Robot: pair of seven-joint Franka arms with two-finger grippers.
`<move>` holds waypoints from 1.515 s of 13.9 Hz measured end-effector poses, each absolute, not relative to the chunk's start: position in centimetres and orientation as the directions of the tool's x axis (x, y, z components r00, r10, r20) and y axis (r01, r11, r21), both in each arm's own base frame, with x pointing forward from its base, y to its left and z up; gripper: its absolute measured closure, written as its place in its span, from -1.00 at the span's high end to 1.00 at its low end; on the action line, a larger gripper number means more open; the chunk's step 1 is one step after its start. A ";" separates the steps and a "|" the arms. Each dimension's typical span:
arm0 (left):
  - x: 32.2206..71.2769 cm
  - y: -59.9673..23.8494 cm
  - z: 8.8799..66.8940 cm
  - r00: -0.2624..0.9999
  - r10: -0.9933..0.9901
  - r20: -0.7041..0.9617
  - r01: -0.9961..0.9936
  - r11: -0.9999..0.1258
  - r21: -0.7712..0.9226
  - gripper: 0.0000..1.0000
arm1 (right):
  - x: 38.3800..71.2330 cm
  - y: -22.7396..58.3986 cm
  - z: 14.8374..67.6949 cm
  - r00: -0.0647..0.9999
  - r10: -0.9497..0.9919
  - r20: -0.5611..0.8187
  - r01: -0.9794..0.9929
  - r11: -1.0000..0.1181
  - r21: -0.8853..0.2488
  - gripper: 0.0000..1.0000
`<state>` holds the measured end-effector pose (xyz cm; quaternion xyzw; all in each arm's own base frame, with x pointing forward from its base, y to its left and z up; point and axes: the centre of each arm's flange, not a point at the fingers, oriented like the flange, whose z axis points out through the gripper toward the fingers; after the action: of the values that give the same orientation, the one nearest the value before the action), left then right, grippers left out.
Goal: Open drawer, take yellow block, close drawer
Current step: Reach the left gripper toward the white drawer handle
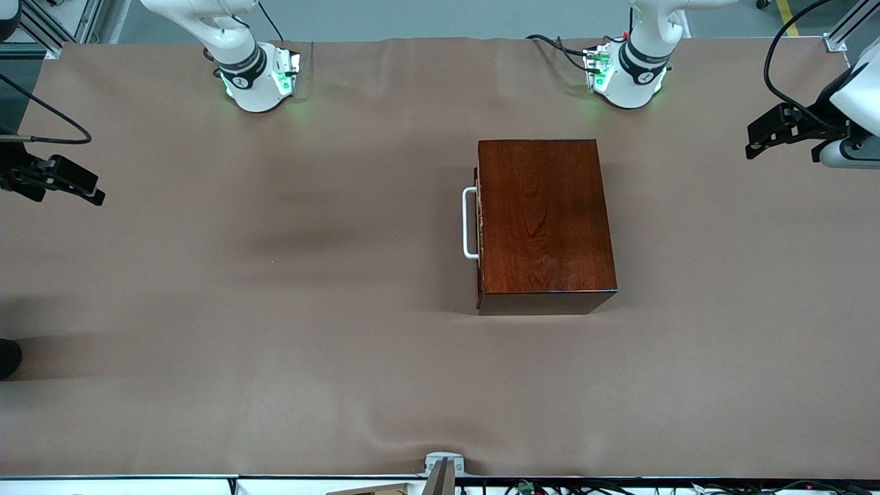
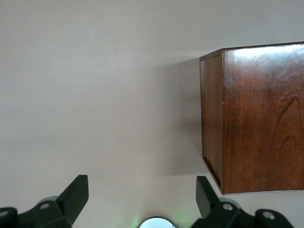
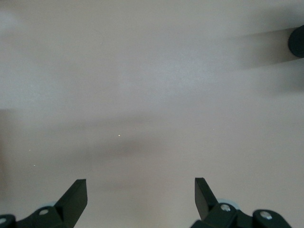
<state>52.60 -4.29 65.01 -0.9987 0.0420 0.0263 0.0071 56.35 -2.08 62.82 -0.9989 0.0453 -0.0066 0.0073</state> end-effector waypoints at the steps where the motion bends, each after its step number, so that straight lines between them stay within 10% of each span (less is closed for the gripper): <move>1: 52.6 -4.3 65.0 0.995 -0.084 -0.053 -0.084 -0.996 -0.012 1.00 | 56.4 -2.1 62.8 0.996 -0.091 0.013 -0.090 -0.996 -0.015 1.00; 21: 55.4 -17.8 61.2 0.986 0.138 -0.095 0.136 -0.990 -0.029 1.00 | 56.4 -2.1 62.8 0.996 -0.091 0.013 -0.090 -0.996 -0.015 1.00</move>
<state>55.36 -17.80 61.15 -0.9964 -0.0689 0.0484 0.0111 56.35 -2.08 62.82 -0.9989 0.0453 -0.0067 0.0073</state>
